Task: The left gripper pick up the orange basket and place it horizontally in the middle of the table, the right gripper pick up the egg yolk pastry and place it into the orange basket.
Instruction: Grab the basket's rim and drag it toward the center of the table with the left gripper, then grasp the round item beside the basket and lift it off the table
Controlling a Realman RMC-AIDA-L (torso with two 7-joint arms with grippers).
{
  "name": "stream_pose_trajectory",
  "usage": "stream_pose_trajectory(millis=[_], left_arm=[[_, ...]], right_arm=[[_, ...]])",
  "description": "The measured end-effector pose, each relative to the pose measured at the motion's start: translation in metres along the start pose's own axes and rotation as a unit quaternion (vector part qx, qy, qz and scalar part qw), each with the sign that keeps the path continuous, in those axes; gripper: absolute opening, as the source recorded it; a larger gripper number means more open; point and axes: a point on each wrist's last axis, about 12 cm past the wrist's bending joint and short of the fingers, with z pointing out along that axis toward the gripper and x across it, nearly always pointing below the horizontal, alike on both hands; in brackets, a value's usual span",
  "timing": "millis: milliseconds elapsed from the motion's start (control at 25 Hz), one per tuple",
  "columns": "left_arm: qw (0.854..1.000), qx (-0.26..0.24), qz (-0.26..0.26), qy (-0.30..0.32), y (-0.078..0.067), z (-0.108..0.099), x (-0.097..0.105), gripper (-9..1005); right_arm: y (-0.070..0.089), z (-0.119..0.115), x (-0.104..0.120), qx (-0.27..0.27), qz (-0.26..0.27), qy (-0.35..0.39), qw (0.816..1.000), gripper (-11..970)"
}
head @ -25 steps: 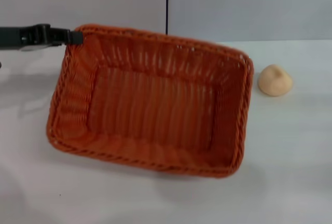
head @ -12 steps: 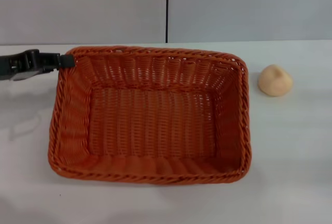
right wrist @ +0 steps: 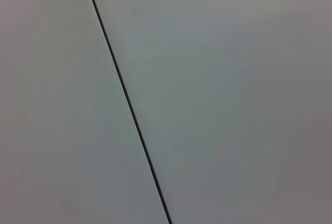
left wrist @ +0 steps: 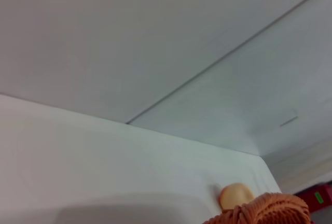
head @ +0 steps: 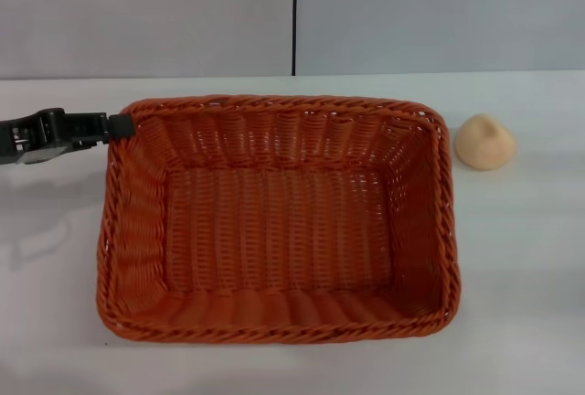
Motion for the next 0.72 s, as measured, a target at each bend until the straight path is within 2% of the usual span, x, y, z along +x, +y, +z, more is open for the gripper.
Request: stream_pose_trajectory(millis=[80, 440, 640, 720], left_arm=[[1.000, 0.003, 0.001, 0.002, 0.000, 0.000, 0.000, 212], [1.000, 0.008, 0.019, -0.006, -0.001, -0.002, -0.002, 542], [0.998, 0.014, 0.054, -0.031, -0.002, -0.004, -0.009, 718], [0.995, 0.019, 0.075, -0.068, 0.001, -0.010, -0.013, 753]], right_arm=[[0.000, 0.001, 0.000, -0.001, 0.000, -0.001, 1.000, 637], [0.001, 0.002, 0.000, -0.003, -0.001, -0.001, 1.000, 638], [0.000, 0.001, 0.000, -0.001, -0.001, 0.000, 1.000, 638], [-0.001, 0.000, 0.000, 0.000, -0.001, 0.000, 1.000, 638]])
